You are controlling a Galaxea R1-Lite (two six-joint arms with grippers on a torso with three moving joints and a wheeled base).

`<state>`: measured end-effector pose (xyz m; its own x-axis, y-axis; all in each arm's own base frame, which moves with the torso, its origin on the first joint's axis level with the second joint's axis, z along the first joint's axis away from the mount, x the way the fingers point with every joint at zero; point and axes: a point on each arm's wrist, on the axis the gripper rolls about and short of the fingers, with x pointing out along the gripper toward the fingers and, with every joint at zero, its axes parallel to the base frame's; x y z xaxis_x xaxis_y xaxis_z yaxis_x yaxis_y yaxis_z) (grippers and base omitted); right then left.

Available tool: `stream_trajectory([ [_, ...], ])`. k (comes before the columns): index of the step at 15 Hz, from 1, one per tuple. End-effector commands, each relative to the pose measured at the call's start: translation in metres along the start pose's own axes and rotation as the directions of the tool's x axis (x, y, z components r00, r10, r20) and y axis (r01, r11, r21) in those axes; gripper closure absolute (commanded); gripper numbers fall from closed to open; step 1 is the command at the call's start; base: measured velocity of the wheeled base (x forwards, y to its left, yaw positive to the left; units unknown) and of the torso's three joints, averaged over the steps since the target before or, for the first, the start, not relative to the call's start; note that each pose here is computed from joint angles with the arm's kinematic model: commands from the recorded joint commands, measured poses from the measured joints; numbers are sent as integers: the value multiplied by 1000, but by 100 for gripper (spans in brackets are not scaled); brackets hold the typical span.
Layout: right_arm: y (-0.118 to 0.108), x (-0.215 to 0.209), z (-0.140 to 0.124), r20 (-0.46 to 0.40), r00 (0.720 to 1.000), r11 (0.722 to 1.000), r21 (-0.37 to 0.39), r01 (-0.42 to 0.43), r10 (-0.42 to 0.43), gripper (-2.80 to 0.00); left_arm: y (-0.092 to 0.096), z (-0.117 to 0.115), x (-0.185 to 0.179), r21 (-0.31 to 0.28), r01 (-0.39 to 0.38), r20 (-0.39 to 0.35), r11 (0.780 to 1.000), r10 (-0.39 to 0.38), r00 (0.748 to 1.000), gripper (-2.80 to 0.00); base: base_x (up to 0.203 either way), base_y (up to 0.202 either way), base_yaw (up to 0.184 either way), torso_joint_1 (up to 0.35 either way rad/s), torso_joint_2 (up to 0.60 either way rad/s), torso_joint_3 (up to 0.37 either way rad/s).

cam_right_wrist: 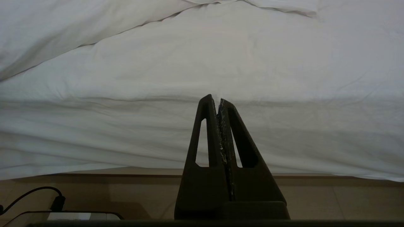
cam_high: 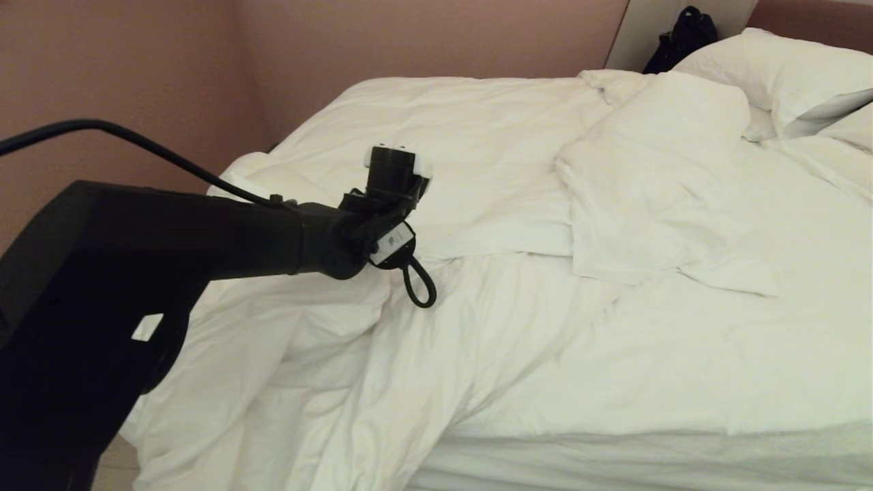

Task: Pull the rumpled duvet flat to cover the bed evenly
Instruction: Flatten the corners of the folded blanket

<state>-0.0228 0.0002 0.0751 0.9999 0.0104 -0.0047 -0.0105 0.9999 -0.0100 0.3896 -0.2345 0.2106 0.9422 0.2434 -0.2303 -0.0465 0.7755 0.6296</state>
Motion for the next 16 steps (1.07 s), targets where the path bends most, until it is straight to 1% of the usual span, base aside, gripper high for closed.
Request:
stream_trajectory([
  [1, 0, 0, 0, 0, 1000, 1000, -1, 0, 0, 0, 23, 5, -7, -28, -34, 6, 999, 34, 999, 0, 0, 0, 0, 0, 0, 0],
  [2, 0, 0, 0, 0, 1000, 1000, -1, 0, 0, 0, 28, 4, -6, -29, -41, -1, 999, 41, 999, 0, 0, 0, 0, 0, 0, 0],
  [3, 0, 0, 0, 0, 1000, 1000, -1, 0, 0, 0, 48, 4, -10, -51, -65, -3, 997, 65, 998, 0, 0, 0, 0, 0, 0, 0],
  [5, 0, 0, 0, 0, 1000, 1000, -1, 0, 0, 0, 93, -6, -9, -88, -135, -36, 987, 133, 990, 0, 0, 0, 0, 0, 0, 0],
  [6, 0, 0, 0, 0, 1000, 1000, -1, 0, 0, 0, 107, -12, -8, -94, -158, -54, 983, 153, 987, 0, 0, 0, 0, 0, 0, 0],
  [8, 0, 0, 0, 0, 1000, 1000, -2, 0, 0, 0, 149, -27, -12, -126, -229, -90, 965, 218, 972, 0, 0, 0, 0, 0, 0, 0],
  [10, 0, 0, 0, 0, 1000, 1000, -1, 0, 0, 0, 186, -45, -16, -150, -283, -123, 947, 266, 956, 0, 0, 0, 0, 0, 0, 0],
  [13, 0, 0, 0, 0, 1000, 1000, -1, 0, 0, 0, 227, -66, -26, -186, -343, -152, 921, 318, 936, 0, 0, 0, 0, 0, 0, 0],
  [16, 0, 0, 0, 0, 1000, 1000, -1, 0, 0, 0, 259, -85, -42, -211, -393, -178, 895, 360, 916, 0, 0, 0, 0, 0, 0, 0],
])
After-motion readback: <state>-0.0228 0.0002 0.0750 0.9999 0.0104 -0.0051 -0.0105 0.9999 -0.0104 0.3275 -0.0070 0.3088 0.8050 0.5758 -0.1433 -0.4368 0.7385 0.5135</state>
